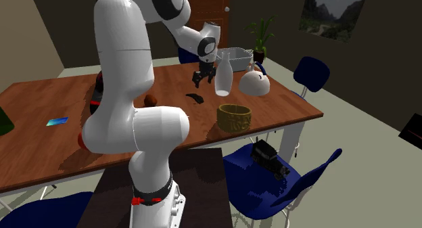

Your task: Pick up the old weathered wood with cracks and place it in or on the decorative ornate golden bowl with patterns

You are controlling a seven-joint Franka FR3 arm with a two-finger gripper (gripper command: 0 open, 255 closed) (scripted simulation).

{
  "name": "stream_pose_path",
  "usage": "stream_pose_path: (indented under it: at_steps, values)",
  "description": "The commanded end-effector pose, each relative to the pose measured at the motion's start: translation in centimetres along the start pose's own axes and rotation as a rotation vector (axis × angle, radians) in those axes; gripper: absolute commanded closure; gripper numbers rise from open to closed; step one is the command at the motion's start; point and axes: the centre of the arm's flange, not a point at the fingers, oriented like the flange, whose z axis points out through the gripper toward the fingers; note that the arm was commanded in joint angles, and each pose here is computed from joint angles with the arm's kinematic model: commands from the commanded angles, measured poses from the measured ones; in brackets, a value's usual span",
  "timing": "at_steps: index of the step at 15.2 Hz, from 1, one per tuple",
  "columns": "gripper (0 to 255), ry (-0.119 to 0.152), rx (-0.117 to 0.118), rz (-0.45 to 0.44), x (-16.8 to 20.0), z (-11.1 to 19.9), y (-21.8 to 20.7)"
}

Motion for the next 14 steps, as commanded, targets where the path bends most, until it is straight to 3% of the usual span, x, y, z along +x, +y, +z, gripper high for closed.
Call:
stream_pose_path:
  at_steps: [1, 6, 14]
  values:
    - [0, 0.003, 0.0, -0.01, 0.0, 1.2, 0.3]
    - [0, 0.003, 0.0, -0.01, 0.0, 4.1, 0.3]
    - [0, 0.003, 0.0, -0.01, 0.0, 4.1, 0.3]
